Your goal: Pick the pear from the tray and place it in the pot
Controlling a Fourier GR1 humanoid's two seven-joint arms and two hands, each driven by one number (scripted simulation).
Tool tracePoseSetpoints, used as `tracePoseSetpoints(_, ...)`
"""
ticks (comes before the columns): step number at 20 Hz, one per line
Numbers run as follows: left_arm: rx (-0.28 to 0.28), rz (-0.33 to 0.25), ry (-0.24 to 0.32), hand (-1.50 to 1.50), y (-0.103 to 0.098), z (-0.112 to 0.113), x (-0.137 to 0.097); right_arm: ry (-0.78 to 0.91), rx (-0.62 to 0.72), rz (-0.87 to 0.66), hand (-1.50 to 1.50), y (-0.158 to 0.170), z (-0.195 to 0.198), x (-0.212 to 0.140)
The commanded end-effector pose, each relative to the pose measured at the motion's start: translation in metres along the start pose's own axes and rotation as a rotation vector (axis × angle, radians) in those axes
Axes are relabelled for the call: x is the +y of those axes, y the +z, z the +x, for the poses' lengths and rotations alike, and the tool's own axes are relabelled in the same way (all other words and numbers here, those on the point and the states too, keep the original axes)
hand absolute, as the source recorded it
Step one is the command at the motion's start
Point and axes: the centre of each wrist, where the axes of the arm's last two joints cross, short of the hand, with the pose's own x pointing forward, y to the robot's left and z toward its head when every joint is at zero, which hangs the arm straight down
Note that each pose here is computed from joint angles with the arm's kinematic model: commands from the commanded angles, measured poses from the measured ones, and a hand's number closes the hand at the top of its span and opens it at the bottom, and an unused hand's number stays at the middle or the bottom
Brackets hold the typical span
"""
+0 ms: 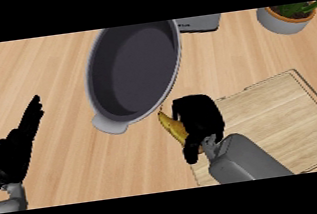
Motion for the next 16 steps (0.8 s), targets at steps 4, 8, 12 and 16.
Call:
tracePoseSetpoints(4, -0.021, -0.03, -0.018, 0.0, -0.015, 0.015, -0.006, 0.264, -0.269, -0.308, 1.5, 0.039, 0.098, 0.015)
tracePoseSetpoints(8, -0.004, -0.013, -0.009, 0.0, -0.014, 0.007, -0.006, 0.236, -0.3, -0.559, 1.5, 0.056, 0.119, 0.011)
tracePoseSetpoints(12, 0.034, 0.001, 0.001, 0.0, -0.014, -0.002, -0.007, 0.21, -0.302, -0.77, 1.5, 0.074, 0.138, -0.004)
tracePoseSetpoints(16, 0.035, 0.005, 0.0, 0.0, -0.014, -0.004, -0.017, 0.021, -0.327, -0.806, 1.5, 0.085, 0.143, -0.017)
